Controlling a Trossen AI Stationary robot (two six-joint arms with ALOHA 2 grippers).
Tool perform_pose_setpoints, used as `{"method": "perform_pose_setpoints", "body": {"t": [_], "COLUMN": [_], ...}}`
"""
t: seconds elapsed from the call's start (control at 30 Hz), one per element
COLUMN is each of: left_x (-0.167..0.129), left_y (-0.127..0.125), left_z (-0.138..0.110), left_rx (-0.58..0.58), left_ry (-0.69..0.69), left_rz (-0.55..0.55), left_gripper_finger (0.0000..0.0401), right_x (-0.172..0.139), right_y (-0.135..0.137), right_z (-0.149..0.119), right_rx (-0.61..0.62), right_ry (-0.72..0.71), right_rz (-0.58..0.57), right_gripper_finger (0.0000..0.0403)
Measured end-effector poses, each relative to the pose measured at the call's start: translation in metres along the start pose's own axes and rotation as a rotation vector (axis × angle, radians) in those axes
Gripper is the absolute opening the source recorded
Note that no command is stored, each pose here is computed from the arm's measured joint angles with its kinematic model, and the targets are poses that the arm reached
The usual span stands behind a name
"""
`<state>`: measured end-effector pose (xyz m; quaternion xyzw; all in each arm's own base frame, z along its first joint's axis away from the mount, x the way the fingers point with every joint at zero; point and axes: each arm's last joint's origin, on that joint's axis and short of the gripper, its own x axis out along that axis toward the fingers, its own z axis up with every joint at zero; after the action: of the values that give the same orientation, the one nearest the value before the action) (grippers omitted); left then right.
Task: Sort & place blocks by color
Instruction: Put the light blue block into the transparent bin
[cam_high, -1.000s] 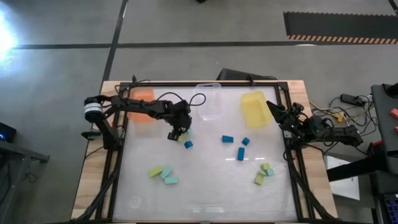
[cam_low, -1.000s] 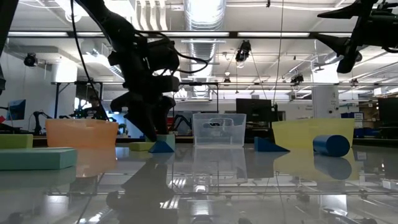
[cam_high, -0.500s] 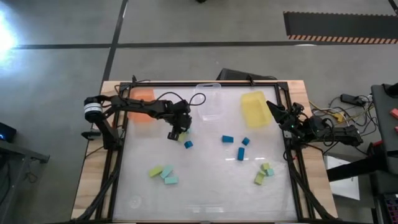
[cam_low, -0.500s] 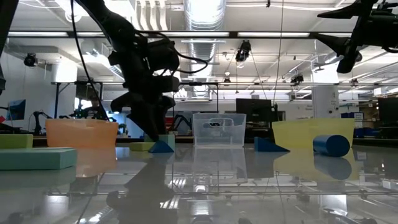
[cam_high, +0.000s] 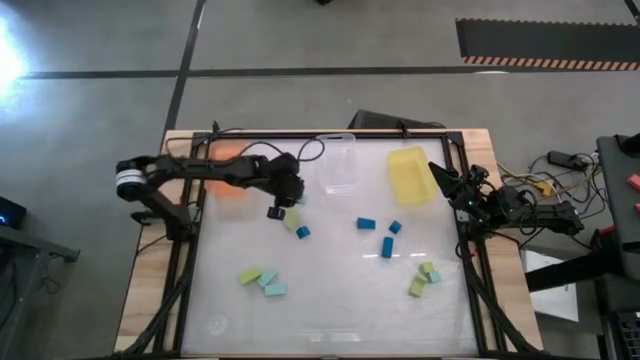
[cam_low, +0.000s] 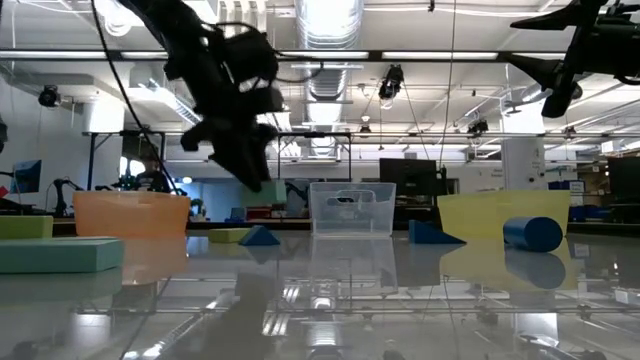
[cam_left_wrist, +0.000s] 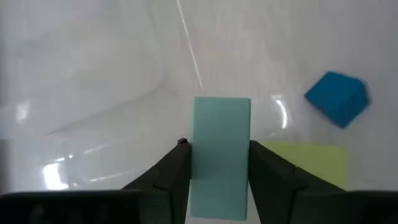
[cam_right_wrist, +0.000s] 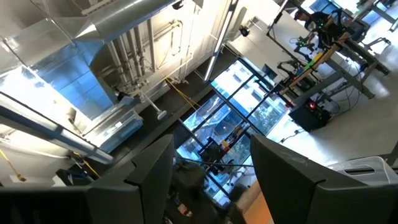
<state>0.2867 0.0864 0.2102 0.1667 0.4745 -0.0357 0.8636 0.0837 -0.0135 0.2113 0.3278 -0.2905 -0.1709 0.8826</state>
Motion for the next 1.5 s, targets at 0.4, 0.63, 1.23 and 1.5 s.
{"method": "perform_pose_setpoints", "body": {"t": [0.4, 0.63, 1.23, 1.5], "left_x": [-0.104, -0.134, -0.026, 0.006], "left_y": [0.018, 0.049, 0.109, 0.118], "left_z": [0.038, 0.080, 0.109, 0.110], "left_rx": [-0.327, -0.409, -1.319, -1.203], "left_ry": [-0.236, -0.348, -0.288, -0.113], "left_rz": [0.170, 0.296, 0.199, 0.282], "left_gripper_finger": [0.0116, 0.0116, 0.0116, 0.0116], "right_x": [0.000, 0.000, 0.006, 0.008], "right_y": [-0.001, -0.001, 0.035, 0.053], "right_z": [0.001, 0.004, 0.052, 0.077], "right_rx": [0.006, 0.084, -0.027, -0.134], "right_ry": [-0.036, -0.078, -0.119, -0.028], "right_rz": [-0.051, -0.074, -0.045, -0.099], "right_gripper_finger": [0.0203, 0.0203, 0.0203, 0.0203]}}
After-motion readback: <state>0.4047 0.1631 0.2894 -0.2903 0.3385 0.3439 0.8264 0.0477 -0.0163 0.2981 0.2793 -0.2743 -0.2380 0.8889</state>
